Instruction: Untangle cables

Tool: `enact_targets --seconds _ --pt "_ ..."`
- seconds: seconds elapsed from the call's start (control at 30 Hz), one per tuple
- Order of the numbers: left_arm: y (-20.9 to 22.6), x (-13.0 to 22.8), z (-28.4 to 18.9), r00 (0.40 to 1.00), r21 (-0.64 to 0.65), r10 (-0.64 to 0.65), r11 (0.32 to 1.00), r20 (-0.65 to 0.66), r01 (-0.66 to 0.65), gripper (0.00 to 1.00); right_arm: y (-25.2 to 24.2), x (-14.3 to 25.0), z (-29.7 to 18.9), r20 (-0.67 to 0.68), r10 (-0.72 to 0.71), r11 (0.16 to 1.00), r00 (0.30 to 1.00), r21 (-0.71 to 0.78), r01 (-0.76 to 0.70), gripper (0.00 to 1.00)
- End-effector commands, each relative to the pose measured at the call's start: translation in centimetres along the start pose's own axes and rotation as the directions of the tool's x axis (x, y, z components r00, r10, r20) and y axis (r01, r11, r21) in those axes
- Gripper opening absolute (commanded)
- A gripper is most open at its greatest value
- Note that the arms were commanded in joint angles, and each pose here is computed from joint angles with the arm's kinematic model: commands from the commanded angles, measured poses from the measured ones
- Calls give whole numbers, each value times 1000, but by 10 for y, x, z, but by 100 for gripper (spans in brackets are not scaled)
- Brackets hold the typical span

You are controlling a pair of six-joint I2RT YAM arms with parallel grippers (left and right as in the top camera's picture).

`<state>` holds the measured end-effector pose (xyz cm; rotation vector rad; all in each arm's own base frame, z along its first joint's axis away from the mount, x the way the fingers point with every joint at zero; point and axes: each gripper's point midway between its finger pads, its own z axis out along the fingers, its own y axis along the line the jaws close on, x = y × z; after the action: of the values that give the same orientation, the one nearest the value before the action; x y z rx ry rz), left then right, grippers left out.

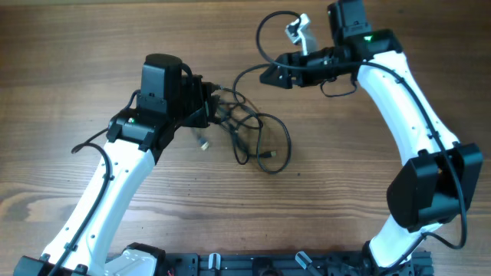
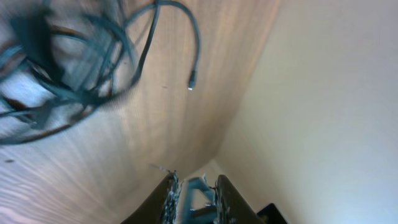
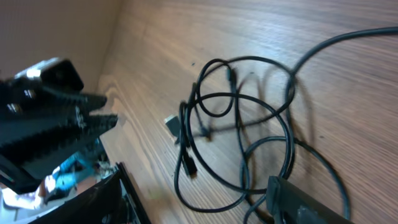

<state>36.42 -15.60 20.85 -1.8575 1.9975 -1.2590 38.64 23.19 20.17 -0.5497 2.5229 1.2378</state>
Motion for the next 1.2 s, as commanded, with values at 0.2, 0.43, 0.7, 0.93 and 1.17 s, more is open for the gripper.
enact_targets --seconds 0.2,0.43,0.7,0.93,1.17 --pt "-13 -13 -2 993 54 90 994 78 -95 13 16 -5 6 5 -72 996 997 62 71 72" --pt "29 -64 -11 767 -271 605 791 215 -548 35 -24 -16 -7 70 31 964 997 261 -48 75" --pt "81 -79 -19 745 -485 660 686 101 -542 40 -25 -18 -7 75 19 964 997 264 -39 79" --pt "110 -94 -4 792 -592 605 669 82 -450 47 -25 -17 -7 72 23 964 997 264 -41 79" --pt "125 -107 5 838 -646 530 686 129 -335 52 -27 -12 -7 59 35 960 998 276 -50 79"
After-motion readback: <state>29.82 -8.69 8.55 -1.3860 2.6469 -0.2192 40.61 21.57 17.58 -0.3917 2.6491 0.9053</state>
